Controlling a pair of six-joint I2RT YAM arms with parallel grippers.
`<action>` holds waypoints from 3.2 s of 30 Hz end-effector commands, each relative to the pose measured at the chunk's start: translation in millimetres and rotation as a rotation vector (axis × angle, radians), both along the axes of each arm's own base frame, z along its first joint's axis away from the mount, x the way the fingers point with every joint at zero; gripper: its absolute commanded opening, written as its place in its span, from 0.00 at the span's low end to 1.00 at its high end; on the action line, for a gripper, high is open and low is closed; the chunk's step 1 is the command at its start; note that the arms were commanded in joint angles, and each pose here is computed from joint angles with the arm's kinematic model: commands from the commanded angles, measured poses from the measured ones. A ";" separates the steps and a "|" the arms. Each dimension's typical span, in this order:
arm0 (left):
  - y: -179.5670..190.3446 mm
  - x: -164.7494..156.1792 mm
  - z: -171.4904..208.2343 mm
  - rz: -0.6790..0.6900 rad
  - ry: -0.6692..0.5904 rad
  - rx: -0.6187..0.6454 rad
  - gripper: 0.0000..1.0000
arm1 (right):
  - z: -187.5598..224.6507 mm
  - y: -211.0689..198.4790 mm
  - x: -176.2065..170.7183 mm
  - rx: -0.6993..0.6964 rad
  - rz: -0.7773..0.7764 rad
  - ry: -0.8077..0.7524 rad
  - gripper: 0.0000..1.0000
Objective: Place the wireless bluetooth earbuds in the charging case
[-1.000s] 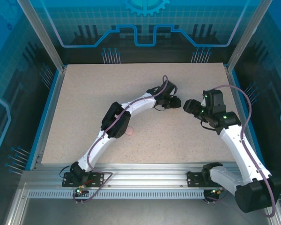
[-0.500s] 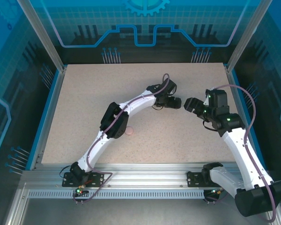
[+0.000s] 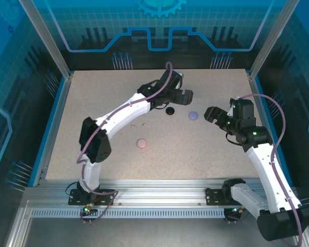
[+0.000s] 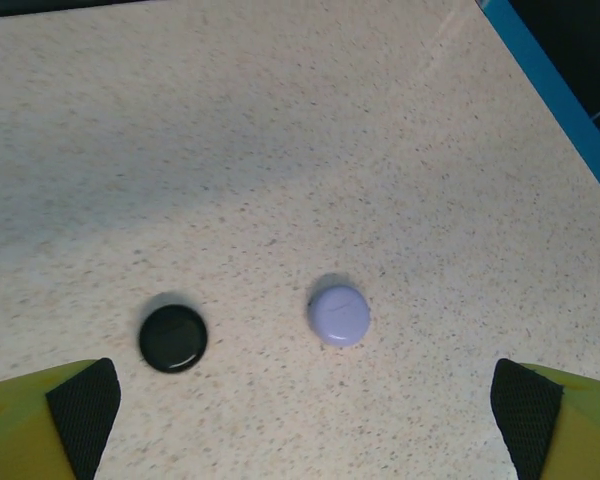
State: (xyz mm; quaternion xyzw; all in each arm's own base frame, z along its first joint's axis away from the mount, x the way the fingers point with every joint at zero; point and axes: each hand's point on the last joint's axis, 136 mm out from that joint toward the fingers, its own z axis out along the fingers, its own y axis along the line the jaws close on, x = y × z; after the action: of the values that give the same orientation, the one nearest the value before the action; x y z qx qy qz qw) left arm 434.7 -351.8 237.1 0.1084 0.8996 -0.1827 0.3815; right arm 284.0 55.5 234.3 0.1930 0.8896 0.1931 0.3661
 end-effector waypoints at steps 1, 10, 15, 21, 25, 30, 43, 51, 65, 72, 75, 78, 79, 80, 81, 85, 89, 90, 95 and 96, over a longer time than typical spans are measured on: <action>25.2 -2.5 16.3 0.058 -0.114 0.014 0.99 | 12.6 -5.1 0.9 -0.006 -0.013 -0.026 0.97; 78.8 -44.4 39.2 0.093 -0.269 -0.078 0.99 | 0.6 1.3 3.4 -0.024 0.000 0.023 1.00; 114.2 -56.9 32.6 0.186 -0.286 -0.052 0.99 | -19.8 15.8 4.2 -0.091 0.032 0.092 1.00; 156.1 -71.8 17.0 0.249 -0.298 -0.099 0.99 | -47.3 50.4 4.9 -0.183 0.095 0.158 1.00; 197.0 -83.7 7.2 0.356 -0.316 -0.182 0.99 | -63.2 78.5 6.2 -0.229 0.146 0.191 1.00; 243.2 -96.7 3.8 0.497 -0.330 -0.268 0.99 | -78.1 117.3 11.4 -0.274 0.221 0.223 1.00; 297.4 -114.7 -16.4 0.684 -0.253 -0.254 0.99 | -124.3 240.1 12.7 -0.382 0.471 0.369 1.00; 331.9 -113.3 -37.5 0.857 -0.144 -0.302 0.99 | -157.9 296.5 5.6 -0.420 0.540 0.478 0.97; 338.6 -109.1 -39.4 0.890 -0.149 -0.339 0.99 | -199.7 319.4 -7.1 -0.446 0.416 0.587 0.88; 336.8 -107.0 -41.4 0.889 -0.145 -0.359 0.99 | -216.7 327.6 -2.8 -0.440 0.377 0.611 0.80; 336.2 -106.4 -41.5 0.885 -0.146 -0.356 0.99 | -222.6 330.9 -2.5 -0.445 0.379 0.622 0.76; 336.6 -106.1 -42.4 0.885 -0.144 -0.352 0.99 | -225.6 332.5 -4.7 -0.442 0.381 0.630 0.70; 336.1 -106.0 -43.0 0.885 -0.142 -0.353 0.99 | -226.6 332.2 -5.0 -0.443 0.382 0.631 0.69; 335.9 -105.7 -43.4 0.885 -0.140 -0.354 0.99 | -226.6 331.7 -5.4 -0.443 0.382 0.631 0.68; 335.2 -105.4 -43.2 0.881 -0.140 -0.357 0.99 | -227.0 331.2 -6.2 -0.443 0.381 0.633 0.65; 333.6 -103.4 -44.4 0.877 -0.133 -0.360 0.99 | -227.2 328.6 -9.2 -0.436 0.378 0.637 0.64; 331.4 -101.0 -44.0 0.869 -0.130 -0.367 0.99 | -226.2 326.1 -14.2 -0.433 0.372 0.641 0.69; 330.6 -100.4 -43.7 0.866 -0.129 -0.370 0.99 | -225.8 325.3 -15.4 -0.434 0.370 0.642 0.69; 328.9 -97.7 -44.8 0.861 -0.124 -0.371 0.99 | -223.6 325.5 -18.0 -0.434 0.369 0.636 0.69; 328.4 -97.4 -45.6 0.859 -0.121 -0.371 0.99 | -223.5 325.7 -19.1 -0.436 0.370 0.637 0.69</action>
State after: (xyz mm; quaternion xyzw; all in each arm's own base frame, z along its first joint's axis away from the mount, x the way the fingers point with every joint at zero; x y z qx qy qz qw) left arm 330.7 -21.7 183.0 -0.3267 0.8022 -0.1404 0.4795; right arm 286.9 389.4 17.2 -0.0023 0.9958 0.0171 0.0895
